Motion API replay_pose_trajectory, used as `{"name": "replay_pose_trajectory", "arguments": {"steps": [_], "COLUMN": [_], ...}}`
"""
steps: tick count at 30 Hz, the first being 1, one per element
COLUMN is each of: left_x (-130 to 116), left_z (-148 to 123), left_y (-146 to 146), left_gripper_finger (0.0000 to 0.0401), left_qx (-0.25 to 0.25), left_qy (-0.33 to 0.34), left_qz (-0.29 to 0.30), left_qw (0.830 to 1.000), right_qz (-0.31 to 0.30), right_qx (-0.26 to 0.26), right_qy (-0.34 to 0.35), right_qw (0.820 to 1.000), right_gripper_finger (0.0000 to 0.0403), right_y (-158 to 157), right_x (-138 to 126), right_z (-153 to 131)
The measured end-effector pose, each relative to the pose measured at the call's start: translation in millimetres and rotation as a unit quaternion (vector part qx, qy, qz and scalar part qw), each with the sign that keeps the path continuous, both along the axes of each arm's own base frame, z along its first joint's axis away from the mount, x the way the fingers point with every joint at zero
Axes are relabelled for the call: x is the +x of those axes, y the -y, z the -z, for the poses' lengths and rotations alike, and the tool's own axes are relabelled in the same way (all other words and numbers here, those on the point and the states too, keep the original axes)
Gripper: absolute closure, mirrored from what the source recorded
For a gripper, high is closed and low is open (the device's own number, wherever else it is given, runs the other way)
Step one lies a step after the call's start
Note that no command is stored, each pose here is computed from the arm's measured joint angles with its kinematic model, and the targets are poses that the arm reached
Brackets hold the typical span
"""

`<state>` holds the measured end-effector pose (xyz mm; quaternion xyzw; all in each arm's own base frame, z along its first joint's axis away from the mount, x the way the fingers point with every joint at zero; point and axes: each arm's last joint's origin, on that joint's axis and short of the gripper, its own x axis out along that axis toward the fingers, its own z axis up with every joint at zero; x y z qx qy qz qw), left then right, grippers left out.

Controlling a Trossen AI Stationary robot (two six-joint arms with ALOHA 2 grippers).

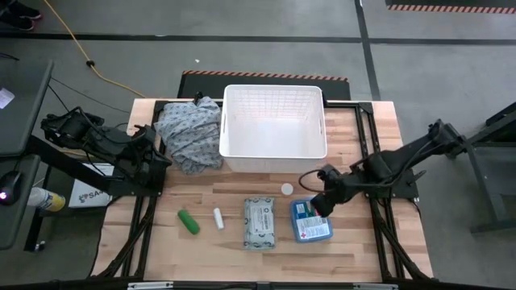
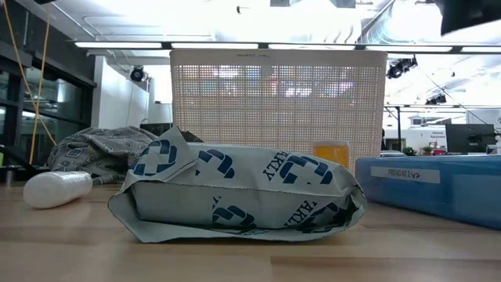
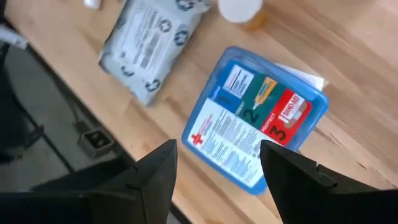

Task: Pick & place medical supplies in basket/bin
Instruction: Put the orange pill bottle in the white bin

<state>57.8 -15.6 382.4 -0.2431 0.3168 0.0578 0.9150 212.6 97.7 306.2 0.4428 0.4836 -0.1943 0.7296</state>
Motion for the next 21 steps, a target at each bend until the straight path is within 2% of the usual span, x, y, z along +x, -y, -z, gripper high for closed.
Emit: {"name": "replay_pose_trajectory", "arguments": {"steps": [7, 13, 21], "left_x": [0, 0, 0], "left_z": [0, 0, 0], "left_y": [0, 0, 0], "left_gripper_finger": [0.0361, 0.0361, 0.0361], "left_qx": [-0.01, -0.03, -0.031], "left_qy": [0.0, -0.002, -0.002], "left_qz": [-0.007, -0.023, -0.024], "left_qw": [1.0, 0.999, 0.999], "right_qz": [0.048, 0.053, 0.066], "right_qx": [-0.037, -0.022, -0.021], "right_qy": [0.033, 0.073, 0.142], "right_qw": [0.998, 0.996, 0.987], "right_gripper_finger": [0.0183, 0.0183, 0.0183], "right_y": [-9, -15, -17], "right_x": [-2, 4, 12], "right_z": [15, 26, 54]}}
